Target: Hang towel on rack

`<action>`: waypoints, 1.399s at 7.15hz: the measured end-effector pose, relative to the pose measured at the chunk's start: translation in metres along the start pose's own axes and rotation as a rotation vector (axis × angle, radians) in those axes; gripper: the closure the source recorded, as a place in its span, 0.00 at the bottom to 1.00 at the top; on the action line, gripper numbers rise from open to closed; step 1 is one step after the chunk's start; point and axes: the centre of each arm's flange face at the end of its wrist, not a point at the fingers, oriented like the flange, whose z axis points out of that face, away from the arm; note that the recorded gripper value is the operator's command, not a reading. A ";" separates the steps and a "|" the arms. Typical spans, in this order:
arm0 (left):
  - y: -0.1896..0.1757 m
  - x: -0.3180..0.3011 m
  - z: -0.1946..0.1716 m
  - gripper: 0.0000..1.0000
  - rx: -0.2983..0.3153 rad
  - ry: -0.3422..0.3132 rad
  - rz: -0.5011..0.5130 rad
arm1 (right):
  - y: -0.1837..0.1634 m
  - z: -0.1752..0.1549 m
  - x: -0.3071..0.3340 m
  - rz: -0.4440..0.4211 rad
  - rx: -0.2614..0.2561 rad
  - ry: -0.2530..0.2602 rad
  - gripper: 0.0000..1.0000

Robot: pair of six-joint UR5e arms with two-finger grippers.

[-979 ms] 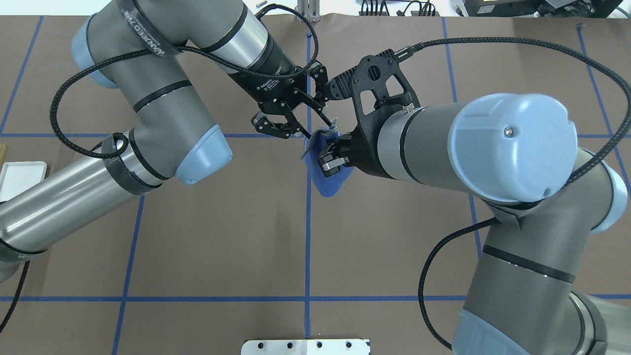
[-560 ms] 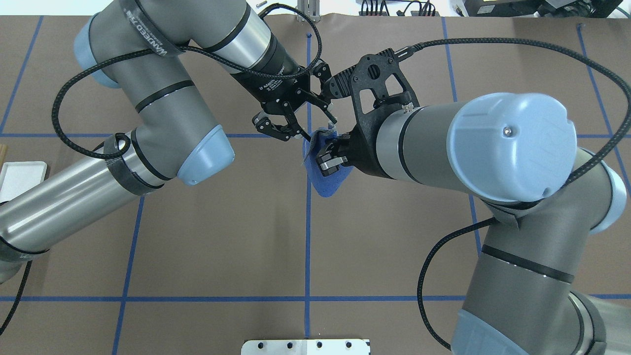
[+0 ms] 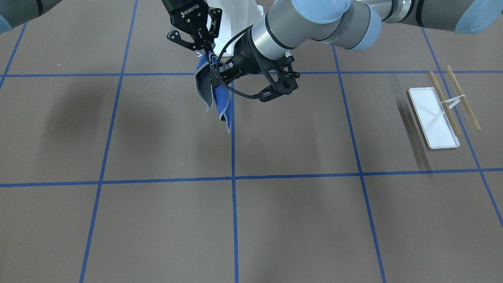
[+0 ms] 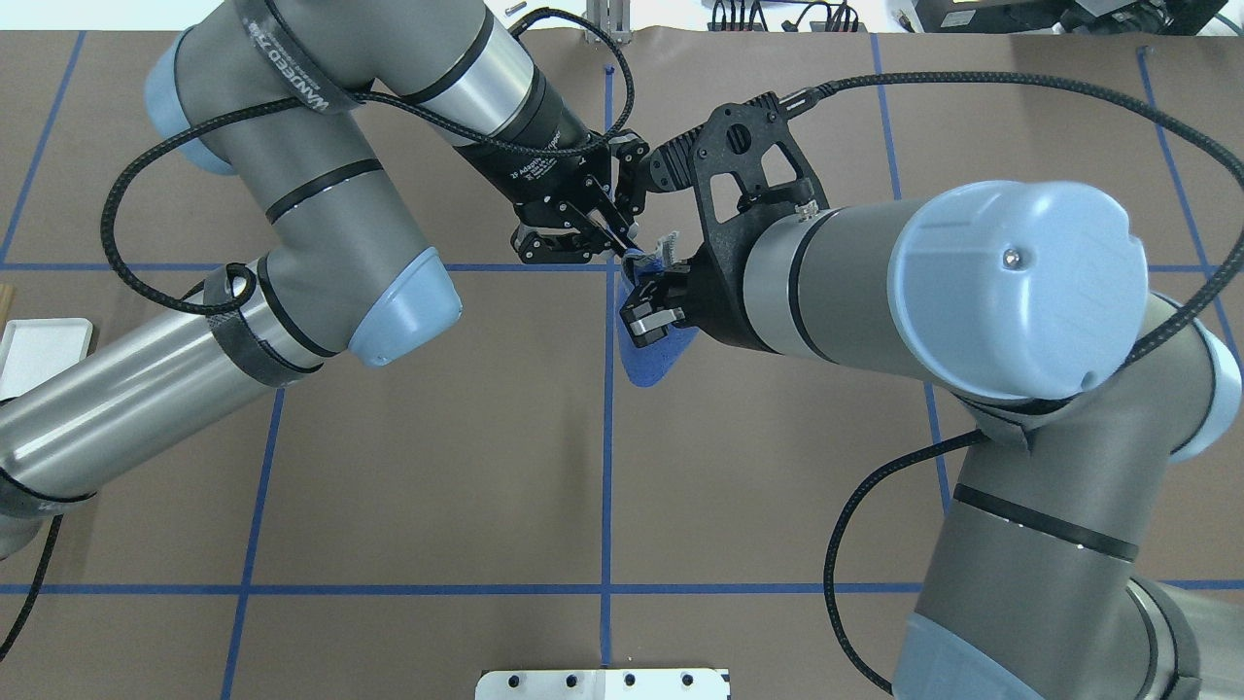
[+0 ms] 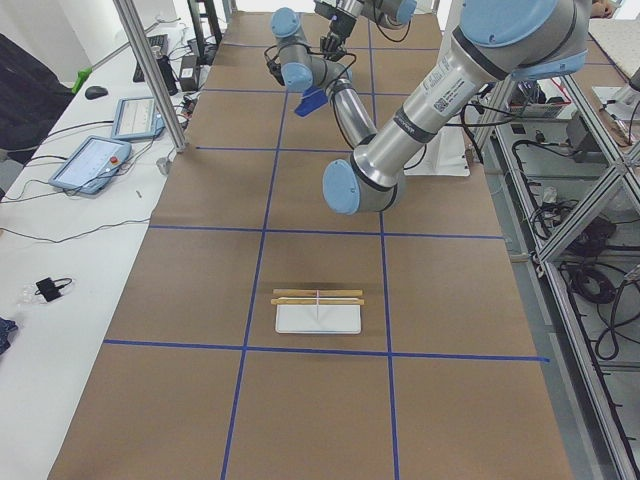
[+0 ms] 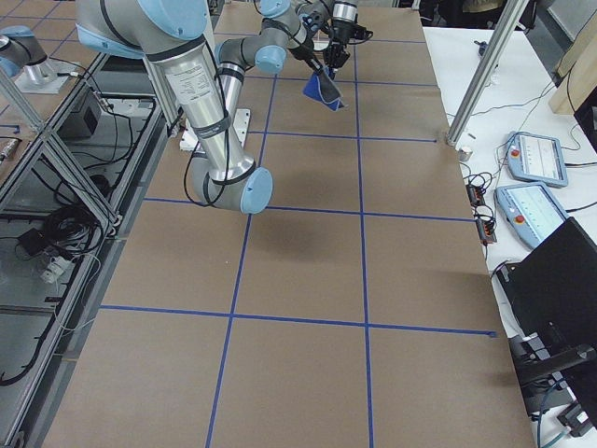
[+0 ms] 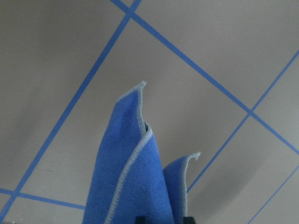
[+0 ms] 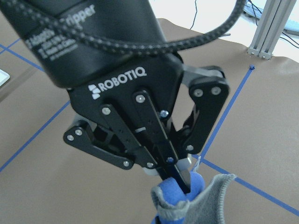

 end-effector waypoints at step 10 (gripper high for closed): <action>-0.054 -0.026 -0.075 1.00 0.094 0.053 -0.068 | 0.009 -0.028 0.040 0.145 -0.053 -0.020 0.00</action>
